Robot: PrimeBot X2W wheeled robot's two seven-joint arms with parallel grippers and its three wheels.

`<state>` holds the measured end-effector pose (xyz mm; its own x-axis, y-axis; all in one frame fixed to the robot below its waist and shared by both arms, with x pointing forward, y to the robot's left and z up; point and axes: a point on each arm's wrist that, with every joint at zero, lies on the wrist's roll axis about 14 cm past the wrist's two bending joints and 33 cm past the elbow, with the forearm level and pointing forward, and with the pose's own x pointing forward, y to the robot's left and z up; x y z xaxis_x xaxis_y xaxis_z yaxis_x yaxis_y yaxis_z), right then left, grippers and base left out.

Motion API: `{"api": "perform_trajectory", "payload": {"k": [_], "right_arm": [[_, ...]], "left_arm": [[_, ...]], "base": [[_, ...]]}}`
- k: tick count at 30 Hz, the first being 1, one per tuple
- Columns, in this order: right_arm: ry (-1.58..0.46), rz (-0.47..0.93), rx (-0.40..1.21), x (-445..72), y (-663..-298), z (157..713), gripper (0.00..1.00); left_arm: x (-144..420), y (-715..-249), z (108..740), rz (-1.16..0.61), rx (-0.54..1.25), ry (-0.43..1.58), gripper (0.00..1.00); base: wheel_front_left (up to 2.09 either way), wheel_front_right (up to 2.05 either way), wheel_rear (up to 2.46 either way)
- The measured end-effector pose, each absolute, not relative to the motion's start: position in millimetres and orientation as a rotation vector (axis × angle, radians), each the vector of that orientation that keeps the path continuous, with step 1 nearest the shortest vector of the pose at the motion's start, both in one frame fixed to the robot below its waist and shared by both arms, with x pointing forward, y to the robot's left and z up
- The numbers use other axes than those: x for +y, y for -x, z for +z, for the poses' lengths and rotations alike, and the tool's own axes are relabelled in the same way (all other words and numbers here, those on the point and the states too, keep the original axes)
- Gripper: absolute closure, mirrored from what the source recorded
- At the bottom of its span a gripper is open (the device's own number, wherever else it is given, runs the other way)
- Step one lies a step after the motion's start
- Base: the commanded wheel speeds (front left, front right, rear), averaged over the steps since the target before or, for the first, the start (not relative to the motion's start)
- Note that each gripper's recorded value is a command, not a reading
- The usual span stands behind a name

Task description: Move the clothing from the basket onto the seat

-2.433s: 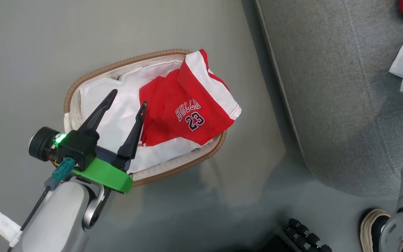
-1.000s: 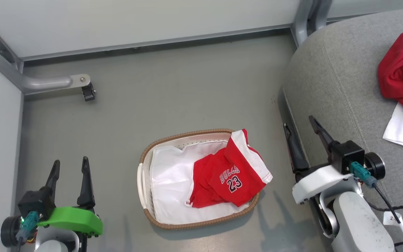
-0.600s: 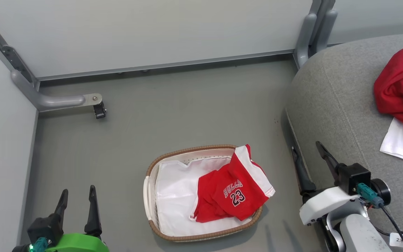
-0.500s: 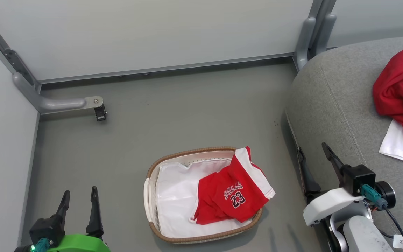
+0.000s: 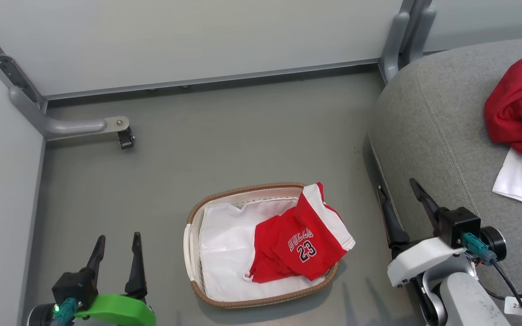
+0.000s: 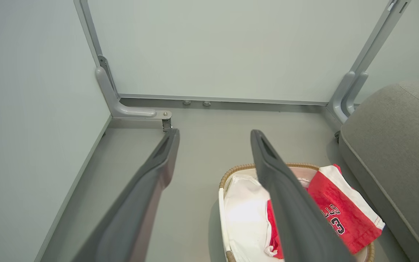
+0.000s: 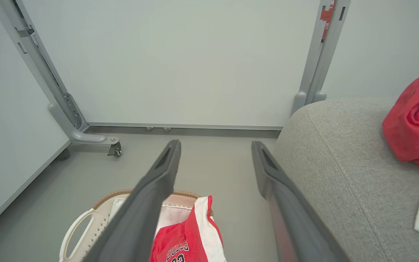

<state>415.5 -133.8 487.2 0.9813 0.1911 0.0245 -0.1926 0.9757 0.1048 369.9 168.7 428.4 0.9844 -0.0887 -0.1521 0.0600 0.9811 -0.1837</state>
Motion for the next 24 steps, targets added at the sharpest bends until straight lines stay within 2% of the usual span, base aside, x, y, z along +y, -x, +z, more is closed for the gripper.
{"api": "perform_trajectory", "payload": {"k": [14,24], "right_arm": [[-0.100,0.171,-0.025,-143.7,-457.7,480.0,0.00],[-0.100,0.129,-0.027,-162.0,-474.9,471.2,0.00]], "left_arm": [[111.5,-420.7,402.6,-0.270,0.227,0.209,0.00],[67.8,-445.3,370.8,-0.435,0.293,0.210,0.00]], "base": [[0.00,0.00,0.00],[0.00,0.00,0.00]]}}
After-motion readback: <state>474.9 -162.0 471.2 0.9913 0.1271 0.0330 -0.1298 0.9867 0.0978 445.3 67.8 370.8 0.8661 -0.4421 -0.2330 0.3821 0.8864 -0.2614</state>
